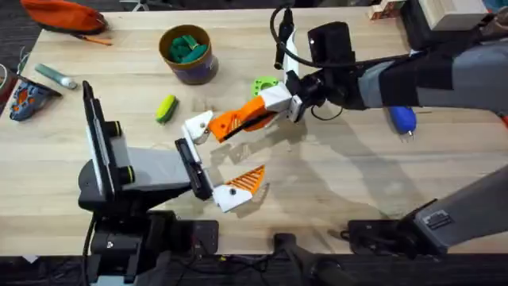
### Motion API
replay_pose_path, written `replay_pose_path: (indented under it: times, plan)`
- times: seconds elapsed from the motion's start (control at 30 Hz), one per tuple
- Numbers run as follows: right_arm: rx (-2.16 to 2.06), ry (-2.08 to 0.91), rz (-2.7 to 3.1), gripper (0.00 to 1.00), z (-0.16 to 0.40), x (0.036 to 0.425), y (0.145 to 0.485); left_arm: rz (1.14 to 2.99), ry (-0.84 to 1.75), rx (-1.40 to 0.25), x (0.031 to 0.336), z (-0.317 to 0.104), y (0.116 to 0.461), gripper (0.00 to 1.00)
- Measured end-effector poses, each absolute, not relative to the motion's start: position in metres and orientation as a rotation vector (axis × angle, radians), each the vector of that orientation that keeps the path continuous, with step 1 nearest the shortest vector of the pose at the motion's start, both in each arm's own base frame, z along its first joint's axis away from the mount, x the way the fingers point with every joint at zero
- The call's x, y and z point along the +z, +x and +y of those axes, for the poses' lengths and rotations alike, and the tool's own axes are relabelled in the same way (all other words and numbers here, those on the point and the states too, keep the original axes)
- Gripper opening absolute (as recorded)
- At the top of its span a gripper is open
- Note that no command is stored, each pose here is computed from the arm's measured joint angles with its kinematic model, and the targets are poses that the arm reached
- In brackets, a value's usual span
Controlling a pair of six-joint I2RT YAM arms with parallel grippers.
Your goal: Pick up the gripper from the table and insert it into the empty holder that is missing its gripper. Then pick up a screw, insert it into the mounting hole, and use the screwdriver to tighten it. Finally, clean up the table by picking up the vegetable and placing it into the bucket.
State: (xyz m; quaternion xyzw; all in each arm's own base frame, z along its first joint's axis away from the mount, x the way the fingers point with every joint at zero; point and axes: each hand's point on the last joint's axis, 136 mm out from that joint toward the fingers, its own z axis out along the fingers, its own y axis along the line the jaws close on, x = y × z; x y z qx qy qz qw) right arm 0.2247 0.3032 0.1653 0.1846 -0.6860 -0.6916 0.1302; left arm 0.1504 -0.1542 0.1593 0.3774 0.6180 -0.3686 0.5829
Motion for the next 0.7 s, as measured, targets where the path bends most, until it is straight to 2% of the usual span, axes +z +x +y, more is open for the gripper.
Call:
replay_pose_path:
  times: [0.7]
  plan:
    - [-2.045, 0.617, -2.01, 0.004, 0.3064, 0.1669, 0.226, 1.443, 0.88, -0.859, 0.1594, -0.1541, 0.1506, 0.985]
